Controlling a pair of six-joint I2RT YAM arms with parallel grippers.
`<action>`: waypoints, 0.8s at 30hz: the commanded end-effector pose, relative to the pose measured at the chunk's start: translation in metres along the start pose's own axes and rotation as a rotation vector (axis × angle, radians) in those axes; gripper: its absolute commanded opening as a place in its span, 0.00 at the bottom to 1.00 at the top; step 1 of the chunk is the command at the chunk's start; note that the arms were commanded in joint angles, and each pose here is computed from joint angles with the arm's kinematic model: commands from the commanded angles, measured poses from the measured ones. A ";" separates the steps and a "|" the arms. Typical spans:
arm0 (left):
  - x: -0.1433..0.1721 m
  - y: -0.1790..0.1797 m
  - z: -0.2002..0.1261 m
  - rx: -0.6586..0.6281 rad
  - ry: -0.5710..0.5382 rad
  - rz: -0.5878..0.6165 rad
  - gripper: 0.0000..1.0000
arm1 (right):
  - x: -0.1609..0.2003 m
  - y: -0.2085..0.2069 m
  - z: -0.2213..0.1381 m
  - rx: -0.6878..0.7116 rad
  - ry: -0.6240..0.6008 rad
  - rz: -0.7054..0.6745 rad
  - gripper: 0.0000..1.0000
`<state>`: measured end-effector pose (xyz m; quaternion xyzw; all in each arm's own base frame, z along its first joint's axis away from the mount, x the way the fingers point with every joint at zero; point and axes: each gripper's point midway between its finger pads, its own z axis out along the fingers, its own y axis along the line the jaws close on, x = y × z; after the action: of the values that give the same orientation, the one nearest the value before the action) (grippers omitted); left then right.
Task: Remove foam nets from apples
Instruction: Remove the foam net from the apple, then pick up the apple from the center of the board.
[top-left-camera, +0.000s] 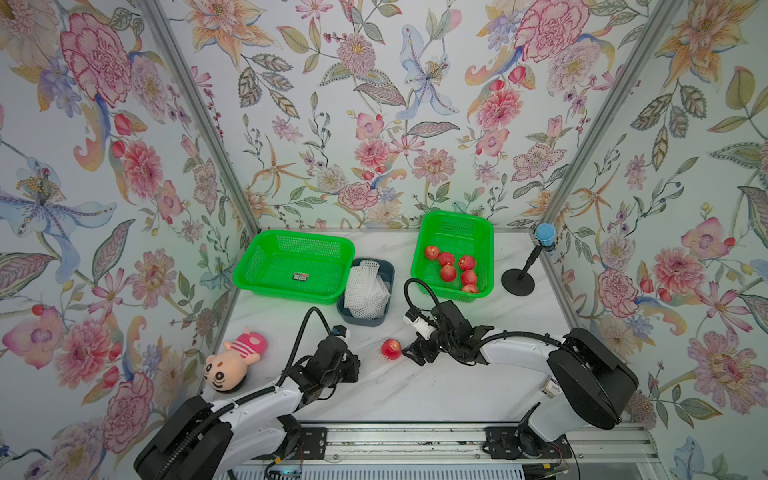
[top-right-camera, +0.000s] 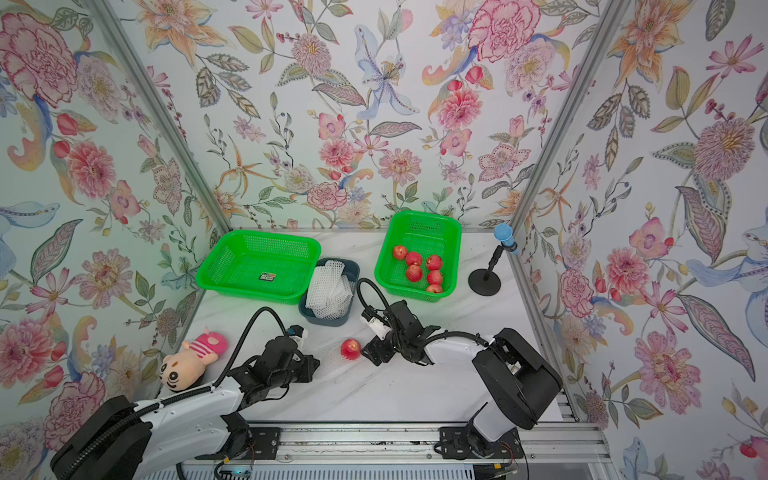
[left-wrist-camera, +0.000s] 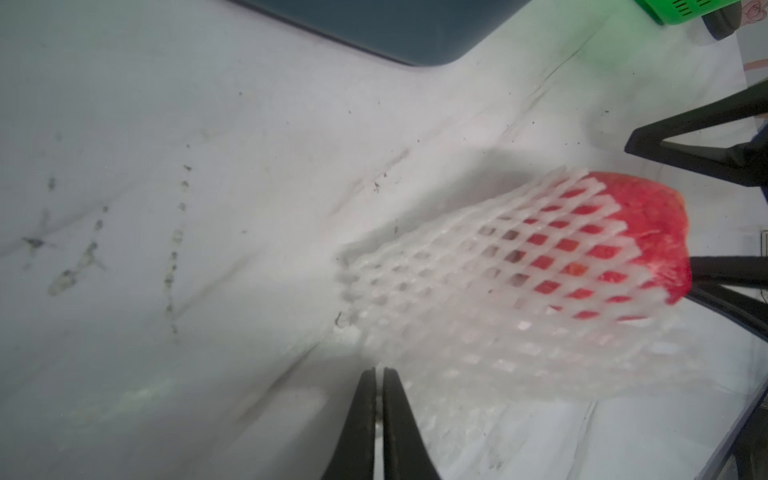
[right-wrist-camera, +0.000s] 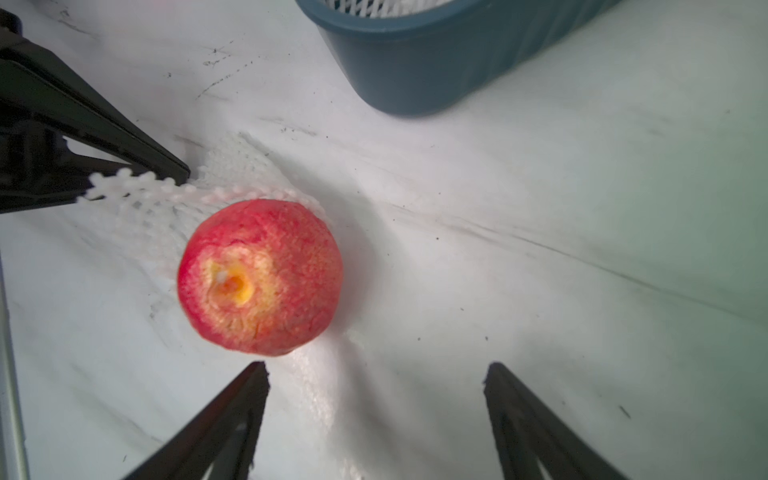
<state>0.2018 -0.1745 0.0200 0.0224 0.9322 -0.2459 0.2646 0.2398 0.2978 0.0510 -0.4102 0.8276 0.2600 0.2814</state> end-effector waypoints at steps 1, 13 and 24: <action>-0.013 -0.005 -0.002 0.003 -0.030 0.012 0.09 | -0.022 0.018 -0.005 -0.073 -0.059 -0.052 0.84; -0.014 -0.005 -0.003 0.007 -0.034 0.011 0.09 | -0.051 0.027 0.020 -0.021 -0.078 -0.046 0.84; -0.015 -0.002 -0.011 -0.008 -0.053 0.010 0.09 | -0.030 0.017 0.036 0.024 -0.007 0.011 0.77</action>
<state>0.2033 -0.1745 0.0316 0.0233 0.9254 -0.2541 0.2801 0.2523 0.3546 0.0614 -0.4088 0.8187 0.2697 0.2998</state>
